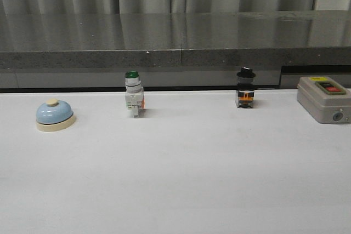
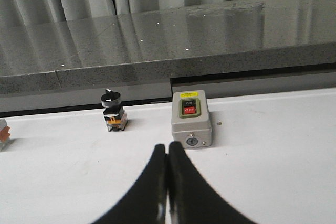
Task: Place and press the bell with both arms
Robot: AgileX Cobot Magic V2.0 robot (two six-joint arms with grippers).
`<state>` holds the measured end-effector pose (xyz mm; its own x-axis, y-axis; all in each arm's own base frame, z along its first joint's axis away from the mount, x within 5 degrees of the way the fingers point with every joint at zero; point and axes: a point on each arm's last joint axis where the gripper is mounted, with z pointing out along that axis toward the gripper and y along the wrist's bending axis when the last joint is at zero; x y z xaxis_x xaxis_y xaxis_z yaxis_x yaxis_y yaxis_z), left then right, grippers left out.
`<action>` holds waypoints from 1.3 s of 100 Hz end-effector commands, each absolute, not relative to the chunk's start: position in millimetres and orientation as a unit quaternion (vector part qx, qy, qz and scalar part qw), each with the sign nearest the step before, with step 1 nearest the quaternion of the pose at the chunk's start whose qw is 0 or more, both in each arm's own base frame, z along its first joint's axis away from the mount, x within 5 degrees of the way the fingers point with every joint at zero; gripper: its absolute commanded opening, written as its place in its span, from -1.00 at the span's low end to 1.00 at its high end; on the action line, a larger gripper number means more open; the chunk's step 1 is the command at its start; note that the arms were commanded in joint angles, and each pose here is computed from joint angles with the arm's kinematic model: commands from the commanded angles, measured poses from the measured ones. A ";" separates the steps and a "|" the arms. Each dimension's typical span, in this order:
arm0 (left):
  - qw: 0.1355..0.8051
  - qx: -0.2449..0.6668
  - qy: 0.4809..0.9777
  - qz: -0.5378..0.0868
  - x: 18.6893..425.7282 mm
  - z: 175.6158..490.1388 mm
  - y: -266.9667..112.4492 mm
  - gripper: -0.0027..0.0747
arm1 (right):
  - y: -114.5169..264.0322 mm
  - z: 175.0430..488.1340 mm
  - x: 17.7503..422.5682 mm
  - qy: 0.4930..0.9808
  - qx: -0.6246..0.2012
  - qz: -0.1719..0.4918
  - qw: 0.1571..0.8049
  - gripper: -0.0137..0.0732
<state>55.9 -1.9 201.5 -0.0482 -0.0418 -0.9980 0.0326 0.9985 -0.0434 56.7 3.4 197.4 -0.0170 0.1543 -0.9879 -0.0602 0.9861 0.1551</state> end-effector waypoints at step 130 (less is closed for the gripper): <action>0.588 -0.020 0.807 -0.047 113.8 334.5 -5.6 -0.99 | 3.2 212.6 53.7 0.664 0.028 0.075 0.744 -0.83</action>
